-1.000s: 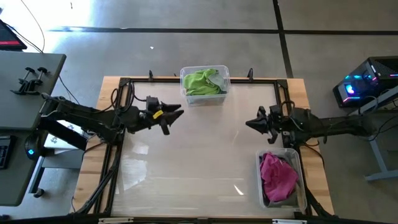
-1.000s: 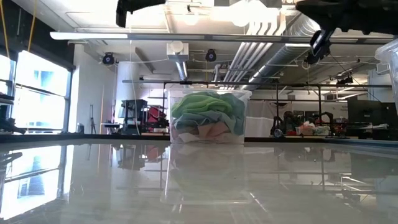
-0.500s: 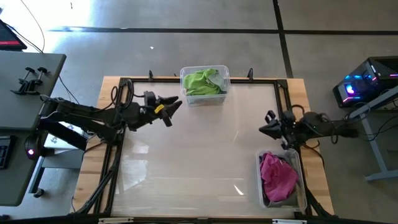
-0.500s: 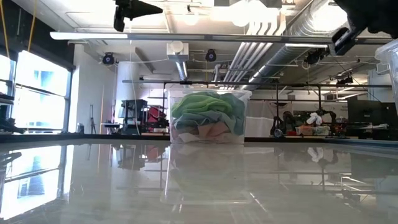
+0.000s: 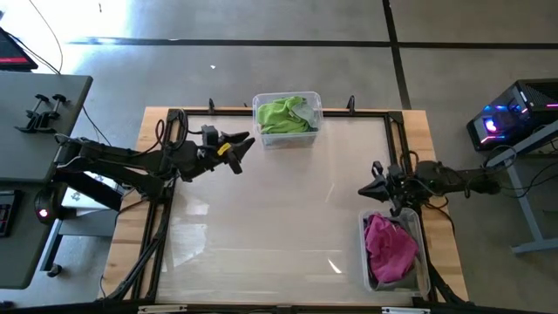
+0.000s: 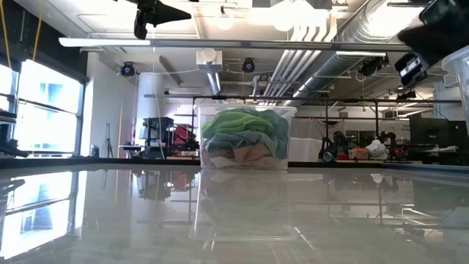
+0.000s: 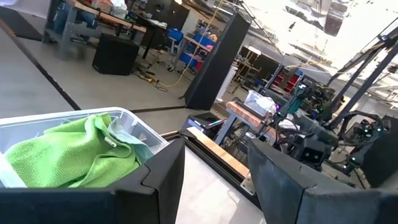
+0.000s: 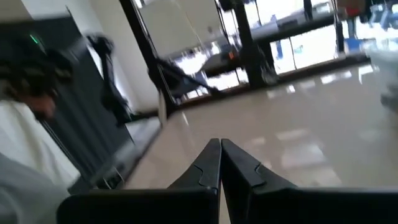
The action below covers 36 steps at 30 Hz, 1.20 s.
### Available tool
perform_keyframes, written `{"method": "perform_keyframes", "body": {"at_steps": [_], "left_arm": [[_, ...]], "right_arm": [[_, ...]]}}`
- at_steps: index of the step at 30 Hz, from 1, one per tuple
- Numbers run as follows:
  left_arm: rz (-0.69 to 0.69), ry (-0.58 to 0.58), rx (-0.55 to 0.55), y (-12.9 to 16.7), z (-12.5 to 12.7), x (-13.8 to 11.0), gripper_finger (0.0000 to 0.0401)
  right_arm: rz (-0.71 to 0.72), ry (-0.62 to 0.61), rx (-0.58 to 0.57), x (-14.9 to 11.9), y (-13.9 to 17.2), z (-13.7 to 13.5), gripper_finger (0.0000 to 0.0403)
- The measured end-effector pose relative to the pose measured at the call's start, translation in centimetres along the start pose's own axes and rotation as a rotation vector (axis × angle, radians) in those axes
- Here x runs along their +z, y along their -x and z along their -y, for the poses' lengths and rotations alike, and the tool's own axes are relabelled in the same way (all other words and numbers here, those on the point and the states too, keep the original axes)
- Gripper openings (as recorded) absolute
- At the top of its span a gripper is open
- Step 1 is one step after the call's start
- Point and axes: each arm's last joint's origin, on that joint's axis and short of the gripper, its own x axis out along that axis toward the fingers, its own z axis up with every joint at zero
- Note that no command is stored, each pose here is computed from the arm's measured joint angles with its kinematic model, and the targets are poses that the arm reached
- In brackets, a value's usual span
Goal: Sort towels by color in basket
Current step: Return to Home Position
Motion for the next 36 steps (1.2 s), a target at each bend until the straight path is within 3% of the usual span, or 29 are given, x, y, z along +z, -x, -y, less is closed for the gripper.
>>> {"method": "perform_keyframes", "body": {"at_steps": [7,12,28,33,36], "left_arm": [[-0.007,-0.009,0.013,-0.1,-0.2,-0.1,0.0162],[-0.017,-0.017,0.018,-0.1,-0.3,-0.2,0.0162],[-0.053,-0.012,0.031,-0.1,-0.5,-0.5,0.0162],[-0.1,-0.048,-0.052,-0.1,-0.2,-0.7,0.0162],[-0.119,-0.07,-0.093,0.0,-0.1,-0.8,0.0162]], "right_arm": [[-0.144,0.005,-0.068,-1.4,0.1,0.5,0.0],[-0.122,-0.015,-0.071,-2.5,-0.4,0.9,0.0],[-0.065,-0.057,-0.123,-2.4,-0.6,1.2,0.0],[-0.069,-0.046,-0.116,-2.4,-0.7,1.2,0.0],[-0.069,-0.104,-0.112,-2.4,-0.7,1.1,0.0]]}}
